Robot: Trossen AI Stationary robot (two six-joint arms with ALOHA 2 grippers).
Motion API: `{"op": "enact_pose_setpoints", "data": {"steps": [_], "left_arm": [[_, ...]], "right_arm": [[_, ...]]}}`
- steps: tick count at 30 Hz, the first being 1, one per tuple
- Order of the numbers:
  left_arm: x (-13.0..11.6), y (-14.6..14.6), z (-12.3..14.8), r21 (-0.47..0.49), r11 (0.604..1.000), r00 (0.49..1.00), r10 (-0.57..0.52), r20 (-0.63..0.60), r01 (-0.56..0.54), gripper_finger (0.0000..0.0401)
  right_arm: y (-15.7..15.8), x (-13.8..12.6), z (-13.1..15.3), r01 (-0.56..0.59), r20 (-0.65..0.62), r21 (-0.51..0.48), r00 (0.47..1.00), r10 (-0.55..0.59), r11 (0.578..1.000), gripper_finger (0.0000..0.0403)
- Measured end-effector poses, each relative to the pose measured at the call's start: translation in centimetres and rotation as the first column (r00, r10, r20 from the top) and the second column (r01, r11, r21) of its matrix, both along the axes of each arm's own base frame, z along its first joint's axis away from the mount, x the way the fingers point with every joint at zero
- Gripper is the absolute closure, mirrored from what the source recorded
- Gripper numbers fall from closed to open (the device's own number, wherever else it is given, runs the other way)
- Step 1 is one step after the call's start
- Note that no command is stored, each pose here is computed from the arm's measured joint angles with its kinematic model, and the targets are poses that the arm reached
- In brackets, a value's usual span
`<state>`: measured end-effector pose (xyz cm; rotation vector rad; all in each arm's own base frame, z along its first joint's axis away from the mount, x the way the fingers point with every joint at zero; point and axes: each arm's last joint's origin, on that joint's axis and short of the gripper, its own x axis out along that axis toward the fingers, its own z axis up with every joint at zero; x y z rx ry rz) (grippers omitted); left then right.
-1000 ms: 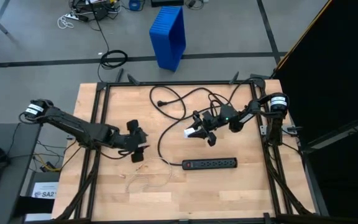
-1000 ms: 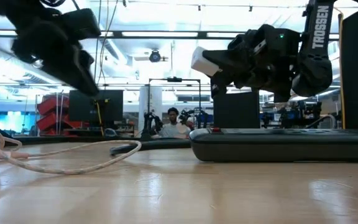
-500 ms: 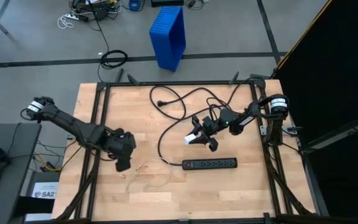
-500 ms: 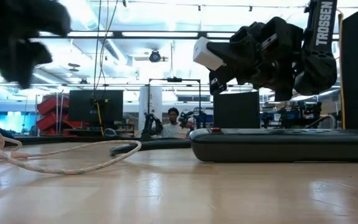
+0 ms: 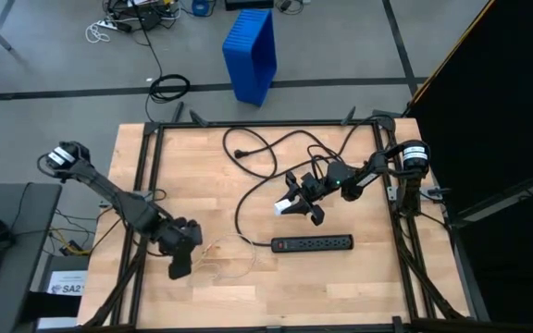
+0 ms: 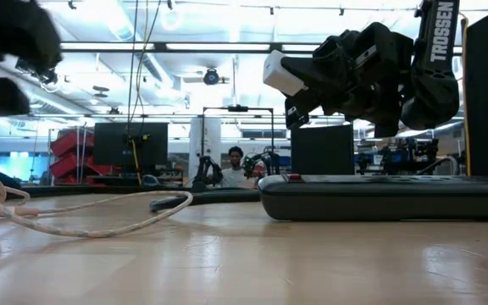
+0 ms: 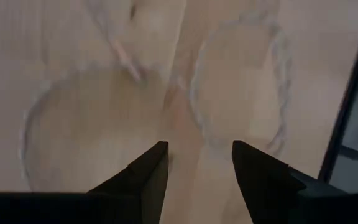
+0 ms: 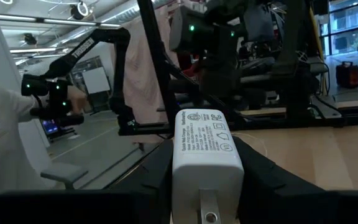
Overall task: Insert USB
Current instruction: Insert the pink charger cable into the white charger adapter
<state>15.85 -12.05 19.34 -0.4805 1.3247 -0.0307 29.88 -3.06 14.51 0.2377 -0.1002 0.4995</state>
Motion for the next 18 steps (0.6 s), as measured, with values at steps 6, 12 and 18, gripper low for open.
{"op": "enact_pose_setpoints", "data": {"steps": [6, 12, 18], "left_arm": [[-1.3, -0.3, -1.4, 0.011, 1.0, 0.997, 0.018, -0.071, -0.017, 0.0239], [-1.5, -0.3, -2.9, 0.01, 0.999, 0.995, 0.043, -0.094, -0.043, 0.0239], [-1.9, -0.2, -4.7, 0.008, 0.999, 0.984, 0.042, -0.175, -0.041, 0.0239]], "right_arm": [[0.0, 0.0, 0.0, 0.0, 0.0, 0.0, 1.0, 0.0, 1.0, 0.0309], [0.0, 0.0, 0.0, 0.0, 0.0, 0.0, 1.0, 0.0, 1.0, 0.0309], [0.0, 0.0, 0.0, 0.0, 0.001, -0.001, 1.0, 0.0, 1.0, 0.0309]]}}
